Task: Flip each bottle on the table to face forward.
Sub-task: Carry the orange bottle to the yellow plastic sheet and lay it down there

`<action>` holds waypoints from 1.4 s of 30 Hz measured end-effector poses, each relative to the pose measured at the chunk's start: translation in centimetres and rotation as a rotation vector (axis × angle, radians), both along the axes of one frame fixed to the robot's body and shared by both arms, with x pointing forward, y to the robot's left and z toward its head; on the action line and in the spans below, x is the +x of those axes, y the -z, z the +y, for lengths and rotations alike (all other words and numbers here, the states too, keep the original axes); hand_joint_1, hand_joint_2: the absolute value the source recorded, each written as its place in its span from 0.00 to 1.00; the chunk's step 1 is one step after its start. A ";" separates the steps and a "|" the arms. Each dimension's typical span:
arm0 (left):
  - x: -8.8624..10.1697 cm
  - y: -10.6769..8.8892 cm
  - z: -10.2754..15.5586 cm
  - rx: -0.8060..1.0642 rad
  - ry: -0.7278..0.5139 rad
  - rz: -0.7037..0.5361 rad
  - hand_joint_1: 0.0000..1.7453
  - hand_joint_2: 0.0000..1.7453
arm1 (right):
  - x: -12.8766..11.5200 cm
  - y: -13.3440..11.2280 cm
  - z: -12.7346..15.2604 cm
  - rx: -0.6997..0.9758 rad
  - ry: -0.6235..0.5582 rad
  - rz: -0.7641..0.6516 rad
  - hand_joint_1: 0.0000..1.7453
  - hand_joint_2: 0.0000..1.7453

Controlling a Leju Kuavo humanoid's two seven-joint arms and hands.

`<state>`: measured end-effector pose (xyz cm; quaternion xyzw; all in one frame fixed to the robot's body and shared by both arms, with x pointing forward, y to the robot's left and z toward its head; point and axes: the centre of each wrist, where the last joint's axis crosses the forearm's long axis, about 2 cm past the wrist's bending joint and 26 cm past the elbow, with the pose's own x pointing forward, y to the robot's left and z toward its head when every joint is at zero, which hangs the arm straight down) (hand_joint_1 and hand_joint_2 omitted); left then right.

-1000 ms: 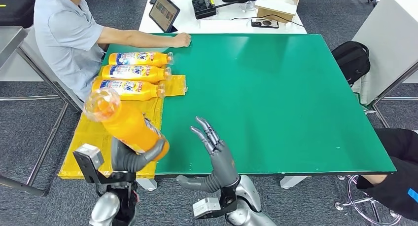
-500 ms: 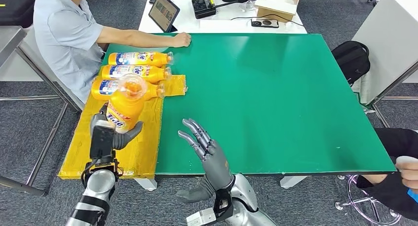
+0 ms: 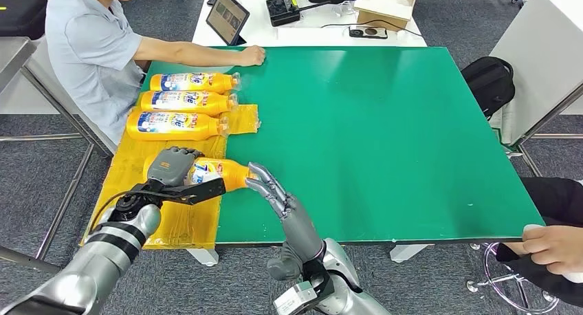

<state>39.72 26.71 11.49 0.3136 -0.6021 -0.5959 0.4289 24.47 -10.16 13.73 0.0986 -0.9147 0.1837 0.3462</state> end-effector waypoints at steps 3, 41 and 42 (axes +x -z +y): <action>0.8 0.2 1.7 0.086 -0.010 0.096 1.00 1.00 | -0.1 0.1 0.0 0.017 -0.023 0.025 0.00 0.00; 4.3 -3.9 6.3 -0.483 0.171 0.512 0.00 1.00 | 0.6 0.4 0.0 0.039 -0.086 0.096 0.00 0.00; 4.3 -4.0 6.3 -0.493 0.175 0.502 0.00 1.00 | 0.6 0.5 0.0 0.039 -0.086 0.096 0.00 0.00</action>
